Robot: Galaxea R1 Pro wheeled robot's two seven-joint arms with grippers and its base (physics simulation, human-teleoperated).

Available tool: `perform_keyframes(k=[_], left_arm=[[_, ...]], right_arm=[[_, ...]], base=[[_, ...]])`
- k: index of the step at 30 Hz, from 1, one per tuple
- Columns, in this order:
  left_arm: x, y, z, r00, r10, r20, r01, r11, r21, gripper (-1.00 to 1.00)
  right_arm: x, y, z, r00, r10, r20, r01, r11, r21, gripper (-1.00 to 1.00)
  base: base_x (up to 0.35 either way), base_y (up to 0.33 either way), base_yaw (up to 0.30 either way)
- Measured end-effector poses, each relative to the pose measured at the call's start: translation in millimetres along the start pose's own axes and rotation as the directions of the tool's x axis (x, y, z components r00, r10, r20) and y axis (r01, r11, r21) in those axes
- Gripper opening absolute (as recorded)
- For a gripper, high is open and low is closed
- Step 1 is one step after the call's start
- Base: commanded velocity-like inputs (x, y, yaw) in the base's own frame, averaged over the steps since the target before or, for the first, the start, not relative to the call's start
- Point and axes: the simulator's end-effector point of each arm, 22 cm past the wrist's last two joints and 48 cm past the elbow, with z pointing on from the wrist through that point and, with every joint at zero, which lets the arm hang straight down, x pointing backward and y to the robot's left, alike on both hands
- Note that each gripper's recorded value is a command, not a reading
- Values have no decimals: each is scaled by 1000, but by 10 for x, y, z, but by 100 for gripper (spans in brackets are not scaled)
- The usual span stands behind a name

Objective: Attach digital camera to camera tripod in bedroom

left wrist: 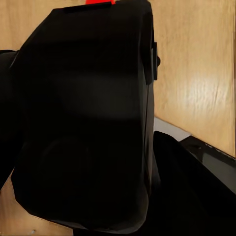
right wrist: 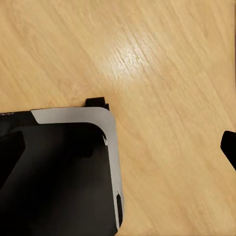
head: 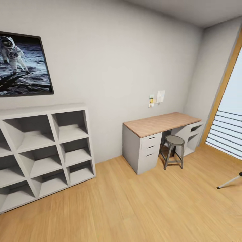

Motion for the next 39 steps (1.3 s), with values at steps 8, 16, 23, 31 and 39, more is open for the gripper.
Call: perform_keyframes(k=[8,16,23,31,39], left_arm=[[-7,21,4,1000,-14,0,14,1000,-4,-100],[-5,-17,6,1000,-12,-1,12,1000,15,-100],[-27,-248,2,1000,-9,-9,10,987,162,-100],[-71,-217,14,1000,-11,-1,11,983,181,-100],[-66,-188,23,1000,-16,-1,16,985,172,-100]], right_arm=[[25,3,1,1000,3,-10,-3,1000,0,100],[58,94,12,1000,-9,-18,9,1000,28,100],[99,390,24,996,-86,-24,85,996,-5,100],[106,471,27,993,-116,-20,116,993,-16,100],[101,423,29,993,-114,-19,114,993,-9,100]], base=[[27,1,-296],[2,0,-296],[0,0,-296],[0,0,-296],[0,0,-296]])
